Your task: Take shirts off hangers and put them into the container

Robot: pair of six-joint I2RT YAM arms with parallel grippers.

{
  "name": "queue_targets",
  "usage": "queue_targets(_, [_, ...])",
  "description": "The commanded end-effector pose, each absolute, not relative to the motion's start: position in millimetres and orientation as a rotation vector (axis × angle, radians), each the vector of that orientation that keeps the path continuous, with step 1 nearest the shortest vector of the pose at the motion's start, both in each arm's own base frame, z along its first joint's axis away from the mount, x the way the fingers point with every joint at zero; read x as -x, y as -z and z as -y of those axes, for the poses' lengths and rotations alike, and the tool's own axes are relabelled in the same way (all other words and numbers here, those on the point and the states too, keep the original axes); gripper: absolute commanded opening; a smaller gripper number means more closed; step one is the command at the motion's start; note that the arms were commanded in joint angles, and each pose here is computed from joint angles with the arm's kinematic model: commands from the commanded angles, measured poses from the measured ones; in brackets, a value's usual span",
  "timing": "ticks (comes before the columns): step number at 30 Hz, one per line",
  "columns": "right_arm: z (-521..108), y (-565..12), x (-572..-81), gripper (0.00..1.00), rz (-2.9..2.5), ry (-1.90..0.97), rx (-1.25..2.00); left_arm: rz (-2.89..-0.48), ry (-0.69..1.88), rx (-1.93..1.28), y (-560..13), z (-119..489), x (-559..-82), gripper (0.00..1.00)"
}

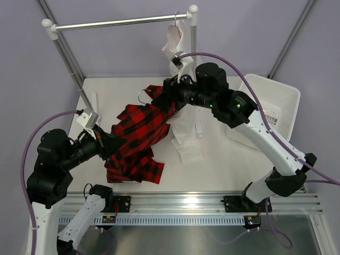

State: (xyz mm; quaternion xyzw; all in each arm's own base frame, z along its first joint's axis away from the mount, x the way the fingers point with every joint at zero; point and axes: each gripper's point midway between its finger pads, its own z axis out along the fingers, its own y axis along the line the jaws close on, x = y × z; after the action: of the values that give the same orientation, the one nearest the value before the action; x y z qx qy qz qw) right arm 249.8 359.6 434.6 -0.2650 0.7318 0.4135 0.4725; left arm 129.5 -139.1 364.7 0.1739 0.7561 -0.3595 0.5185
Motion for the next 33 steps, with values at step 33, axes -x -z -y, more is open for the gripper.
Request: queue_targets(33, [-406.1,-412.1,-245.7,0.34,-1.807,-0.838,0.754,-1.771,1.143,-0.491,-378.4,170.1,-118.2,0.0])
